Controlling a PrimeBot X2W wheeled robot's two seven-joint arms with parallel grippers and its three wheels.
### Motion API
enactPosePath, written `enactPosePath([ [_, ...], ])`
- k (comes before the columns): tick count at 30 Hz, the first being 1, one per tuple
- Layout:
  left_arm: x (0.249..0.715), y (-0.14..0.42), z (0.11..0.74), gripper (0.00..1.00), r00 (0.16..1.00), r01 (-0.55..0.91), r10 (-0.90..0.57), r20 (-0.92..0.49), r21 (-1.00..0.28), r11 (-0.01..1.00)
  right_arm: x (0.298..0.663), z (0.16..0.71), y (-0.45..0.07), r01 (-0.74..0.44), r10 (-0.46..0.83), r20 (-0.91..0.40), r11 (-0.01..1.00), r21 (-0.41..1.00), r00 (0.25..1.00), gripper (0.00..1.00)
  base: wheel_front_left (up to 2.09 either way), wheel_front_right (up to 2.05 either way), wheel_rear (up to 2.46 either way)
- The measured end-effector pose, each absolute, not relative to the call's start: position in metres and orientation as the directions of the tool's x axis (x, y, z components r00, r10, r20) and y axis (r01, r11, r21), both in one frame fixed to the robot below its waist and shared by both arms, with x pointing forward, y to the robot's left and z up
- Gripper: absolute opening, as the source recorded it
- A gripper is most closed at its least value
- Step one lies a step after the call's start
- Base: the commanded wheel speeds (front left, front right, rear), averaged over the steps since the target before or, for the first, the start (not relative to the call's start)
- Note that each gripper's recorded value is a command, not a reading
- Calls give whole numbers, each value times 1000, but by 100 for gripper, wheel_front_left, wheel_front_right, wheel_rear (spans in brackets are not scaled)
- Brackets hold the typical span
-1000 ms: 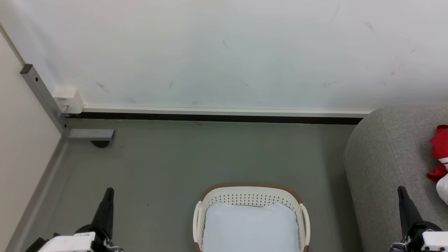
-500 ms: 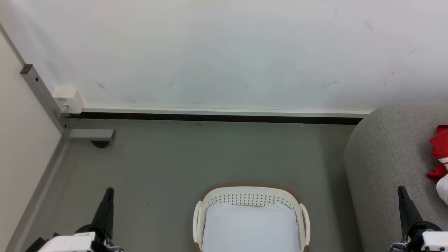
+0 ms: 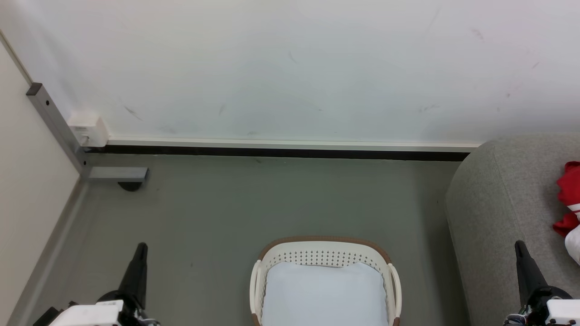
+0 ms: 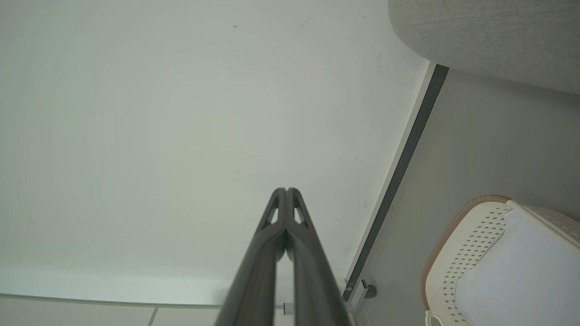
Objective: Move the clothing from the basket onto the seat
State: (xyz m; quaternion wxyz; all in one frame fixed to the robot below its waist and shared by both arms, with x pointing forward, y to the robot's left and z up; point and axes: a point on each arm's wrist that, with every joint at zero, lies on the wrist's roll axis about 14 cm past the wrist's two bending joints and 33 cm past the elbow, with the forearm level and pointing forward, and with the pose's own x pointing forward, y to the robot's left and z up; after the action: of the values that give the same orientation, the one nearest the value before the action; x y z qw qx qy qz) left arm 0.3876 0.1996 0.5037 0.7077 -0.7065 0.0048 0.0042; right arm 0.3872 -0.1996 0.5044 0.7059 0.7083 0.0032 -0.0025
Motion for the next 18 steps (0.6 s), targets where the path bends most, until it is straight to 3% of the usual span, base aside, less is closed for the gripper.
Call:
enactPosePath([
  [18,388,200,504,0,1000,-13,-1,-13,-1000,2,387,504,-200,8,1,-8,-4,1000,1000,0,0,0,0],
])
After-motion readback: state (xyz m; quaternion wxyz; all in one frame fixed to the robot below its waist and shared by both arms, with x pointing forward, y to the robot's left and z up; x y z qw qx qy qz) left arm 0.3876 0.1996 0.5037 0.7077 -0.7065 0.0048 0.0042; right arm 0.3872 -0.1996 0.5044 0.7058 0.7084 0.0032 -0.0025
